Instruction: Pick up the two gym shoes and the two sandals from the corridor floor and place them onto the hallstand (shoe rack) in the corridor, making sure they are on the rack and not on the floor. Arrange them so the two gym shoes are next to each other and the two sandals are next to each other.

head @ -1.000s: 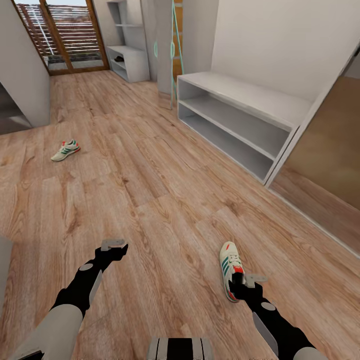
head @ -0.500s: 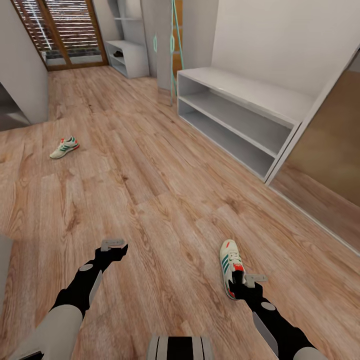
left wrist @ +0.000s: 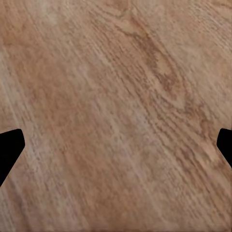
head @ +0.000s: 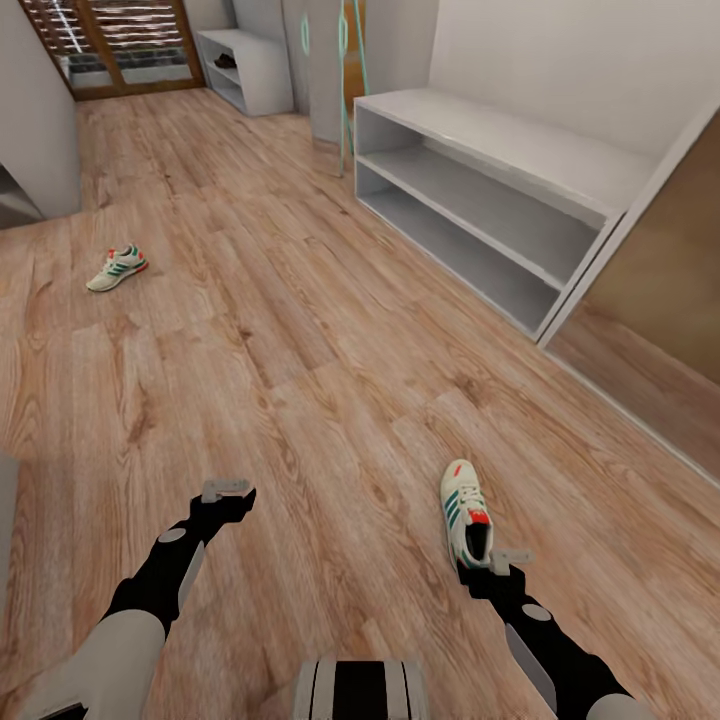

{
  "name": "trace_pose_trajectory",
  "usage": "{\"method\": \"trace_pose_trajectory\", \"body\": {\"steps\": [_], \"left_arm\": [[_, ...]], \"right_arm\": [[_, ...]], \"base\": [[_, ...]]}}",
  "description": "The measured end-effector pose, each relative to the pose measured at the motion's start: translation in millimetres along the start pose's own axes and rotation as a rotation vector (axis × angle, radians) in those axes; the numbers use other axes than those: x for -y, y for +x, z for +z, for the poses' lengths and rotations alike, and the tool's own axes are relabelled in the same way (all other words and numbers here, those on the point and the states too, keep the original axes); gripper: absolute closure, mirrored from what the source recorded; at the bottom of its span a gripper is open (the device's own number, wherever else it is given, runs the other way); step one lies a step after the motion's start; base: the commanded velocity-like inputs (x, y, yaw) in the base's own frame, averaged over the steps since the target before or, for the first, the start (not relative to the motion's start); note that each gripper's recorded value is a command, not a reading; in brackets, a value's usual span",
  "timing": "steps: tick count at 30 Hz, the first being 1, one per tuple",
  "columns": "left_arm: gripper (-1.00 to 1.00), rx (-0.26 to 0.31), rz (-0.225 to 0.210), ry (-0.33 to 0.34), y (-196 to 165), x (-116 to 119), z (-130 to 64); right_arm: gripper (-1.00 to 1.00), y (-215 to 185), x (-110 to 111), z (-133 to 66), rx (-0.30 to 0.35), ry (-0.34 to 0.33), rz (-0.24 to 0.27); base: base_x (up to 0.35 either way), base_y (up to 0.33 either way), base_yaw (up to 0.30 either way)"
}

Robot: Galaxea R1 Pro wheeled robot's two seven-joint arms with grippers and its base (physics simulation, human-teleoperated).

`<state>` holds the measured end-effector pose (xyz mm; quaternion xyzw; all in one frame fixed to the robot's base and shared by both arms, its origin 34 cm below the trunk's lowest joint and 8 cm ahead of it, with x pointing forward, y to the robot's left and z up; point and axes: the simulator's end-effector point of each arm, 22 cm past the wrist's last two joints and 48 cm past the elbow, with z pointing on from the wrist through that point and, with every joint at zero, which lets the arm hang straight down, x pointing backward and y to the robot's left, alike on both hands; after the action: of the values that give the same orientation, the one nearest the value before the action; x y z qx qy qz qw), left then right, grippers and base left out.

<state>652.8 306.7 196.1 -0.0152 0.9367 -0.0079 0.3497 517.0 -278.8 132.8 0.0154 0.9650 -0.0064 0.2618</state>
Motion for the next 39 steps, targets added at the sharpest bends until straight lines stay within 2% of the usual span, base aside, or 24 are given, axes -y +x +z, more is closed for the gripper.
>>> {"method": "trace_pose_trajectory", "body": {"steps": [12,21,39], "left_arm": [[-1.00,-0.012,0.001,-0.002,8,-1,2.6],[-1.00,-0.062,0.000,-0.004,39,-3,13.3],[-1.00,-0.074,-0.003,-0.008,48,-4,14.1]], "right_arm": [[-1.00,6,0,2.3,-0.011,0.000,0.000],[-1.00,34,0,11.3,-0.060,0.001,-0.001],[-1.00,39,1,12.7,-0.070,0.001,-0.001]], "base": [[0.000,0.000,0.000],[0.000,0.000,0.000],[0.012,0.000,0.000]]}}
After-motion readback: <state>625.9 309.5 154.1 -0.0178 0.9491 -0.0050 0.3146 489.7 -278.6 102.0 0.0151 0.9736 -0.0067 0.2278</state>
